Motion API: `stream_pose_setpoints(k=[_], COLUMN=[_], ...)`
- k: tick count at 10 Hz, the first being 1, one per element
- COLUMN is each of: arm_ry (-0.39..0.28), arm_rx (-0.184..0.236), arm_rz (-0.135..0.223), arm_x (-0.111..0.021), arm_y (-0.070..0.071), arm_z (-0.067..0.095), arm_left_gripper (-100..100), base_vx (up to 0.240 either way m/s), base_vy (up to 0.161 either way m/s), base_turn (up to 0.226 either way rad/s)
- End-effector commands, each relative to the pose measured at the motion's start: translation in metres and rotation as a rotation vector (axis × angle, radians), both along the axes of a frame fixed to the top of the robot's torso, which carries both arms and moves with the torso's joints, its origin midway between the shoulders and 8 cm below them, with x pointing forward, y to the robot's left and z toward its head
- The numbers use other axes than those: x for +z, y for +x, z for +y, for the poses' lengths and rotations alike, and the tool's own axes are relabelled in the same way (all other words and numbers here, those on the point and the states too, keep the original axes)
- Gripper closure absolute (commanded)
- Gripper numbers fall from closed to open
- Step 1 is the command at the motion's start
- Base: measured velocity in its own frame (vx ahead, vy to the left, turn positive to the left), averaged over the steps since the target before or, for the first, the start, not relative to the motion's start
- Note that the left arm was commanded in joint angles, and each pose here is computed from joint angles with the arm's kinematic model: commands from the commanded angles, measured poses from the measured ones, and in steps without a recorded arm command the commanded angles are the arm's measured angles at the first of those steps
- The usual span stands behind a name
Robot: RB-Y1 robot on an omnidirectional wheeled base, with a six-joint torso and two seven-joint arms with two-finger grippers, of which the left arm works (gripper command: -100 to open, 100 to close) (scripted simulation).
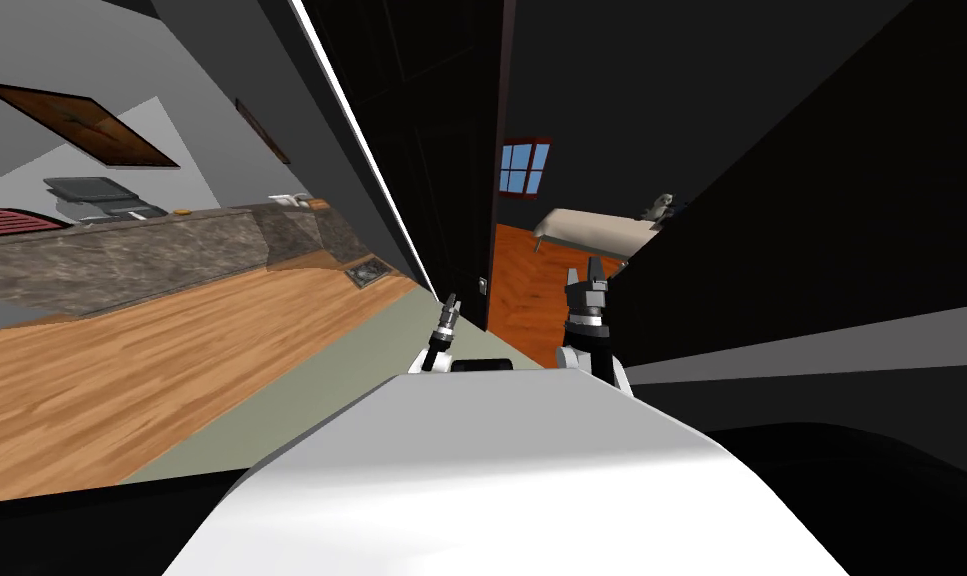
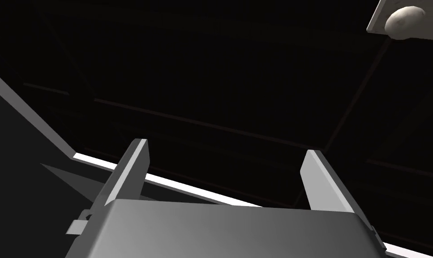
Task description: Push the door open
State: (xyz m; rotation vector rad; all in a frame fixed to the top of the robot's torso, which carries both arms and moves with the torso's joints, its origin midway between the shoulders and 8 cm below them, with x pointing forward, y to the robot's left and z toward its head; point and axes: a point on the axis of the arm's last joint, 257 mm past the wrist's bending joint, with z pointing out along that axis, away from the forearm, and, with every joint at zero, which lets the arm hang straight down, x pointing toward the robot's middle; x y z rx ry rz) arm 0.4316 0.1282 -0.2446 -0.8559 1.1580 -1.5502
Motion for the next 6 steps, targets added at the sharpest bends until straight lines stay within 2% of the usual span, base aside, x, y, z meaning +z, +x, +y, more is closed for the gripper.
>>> stream_pose_setpoints(k=[1, 6], arm_ry=[0.007, 0.031], arm_rx=[-0.019, -0.075], arm_rz=[0.03, 0.116], arm_x=[-0.015, -0.061], arm_y=[-0.001, -0.008], arm_z=[-0.008, -0.033], arm_left_gripper=[-100, -100], base_vx=[0.09, 0.082], base_vy=[0.066, 0.062], base_turn=[-0.109, -0.1])
